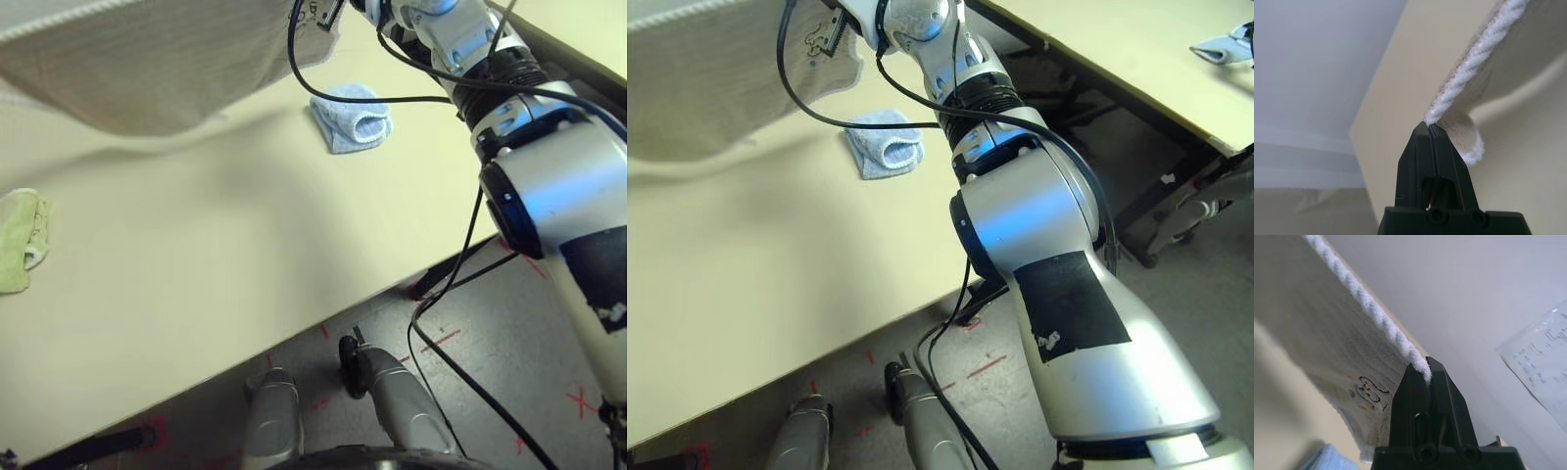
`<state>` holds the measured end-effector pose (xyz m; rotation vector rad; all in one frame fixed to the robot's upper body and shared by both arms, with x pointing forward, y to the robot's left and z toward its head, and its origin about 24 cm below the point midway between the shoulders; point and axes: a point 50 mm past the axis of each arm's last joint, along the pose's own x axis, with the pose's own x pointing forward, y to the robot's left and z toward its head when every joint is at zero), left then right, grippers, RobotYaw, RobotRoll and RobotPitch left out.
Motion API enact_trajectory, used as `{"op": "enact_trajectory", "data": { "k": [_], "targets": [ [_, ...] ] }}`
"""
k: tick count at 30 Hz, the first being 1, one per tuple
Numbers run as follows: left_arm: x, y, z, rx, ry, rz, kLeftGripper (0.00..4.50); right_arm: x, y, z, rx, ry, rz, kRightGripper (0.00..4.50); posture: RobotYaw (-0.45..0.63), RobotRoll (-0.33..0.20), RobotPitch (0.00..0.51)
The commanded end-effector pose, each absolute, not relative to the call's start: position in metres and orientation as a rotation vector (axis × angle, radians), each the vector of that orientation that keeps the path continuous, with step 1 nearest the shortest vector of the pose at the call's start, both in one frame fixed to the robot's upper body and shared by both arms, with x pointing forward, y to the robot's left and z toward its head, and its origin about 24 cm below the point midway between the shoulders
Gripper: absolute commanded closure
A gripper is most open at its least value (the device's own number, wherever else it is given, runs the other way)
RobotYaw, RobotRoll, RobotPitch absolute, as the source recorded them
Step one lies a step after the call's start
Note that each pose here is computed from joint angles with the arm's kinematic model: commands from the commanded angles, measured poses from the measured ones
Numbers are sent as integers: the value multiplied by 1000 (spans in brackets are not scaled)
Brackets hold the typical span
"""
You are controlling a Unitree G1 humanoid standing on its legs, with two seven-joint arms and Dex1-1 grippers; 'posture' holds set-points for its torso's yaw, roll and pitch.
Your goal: Fold the towel and set it aside.
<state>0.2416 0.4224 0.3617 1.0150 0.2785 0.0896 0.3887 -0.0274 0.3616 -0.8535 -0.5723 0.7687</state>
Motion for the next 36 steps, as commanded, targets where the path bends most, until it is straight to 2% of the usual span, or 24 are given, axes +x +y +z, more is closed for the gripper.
{"op": "enact_trajectory", "data": {
  "k": [1, 5, 11, 19, 25, 36],
  "targets": [
    [227, 436, 330, 981, 488, 18, 4500, 399, -42, 321, -920, -435, 862, 4462, -13, 0, 215],
    [208, 431, 276, 942, 679, -155, 4500, 399, -49, 268, -1096, -313, 1043, 4462, -10, 0, 220],
    [157, 400, 221, 840, 812, -287, 4500, 387, -60, 211, -1219, -157, 1331, 4462, -1, 0, 225],
    [126, 382, 206, 794, 906, -344, 4500, 373, -78, 182, -1180, 66, 1652, 4462, 12, 0, 228],
    [113, 375, 198, 771, 950, -374, 4500, 367, -87, 169, -1195, 132, 1718, 4462, 7, 0, 230],
    [74, 342, 167, 614, 1073, -463, 4500, 361, -92, 160, -1161, 196, 1797, 4462, 13, 0, 226]
  ]
}}
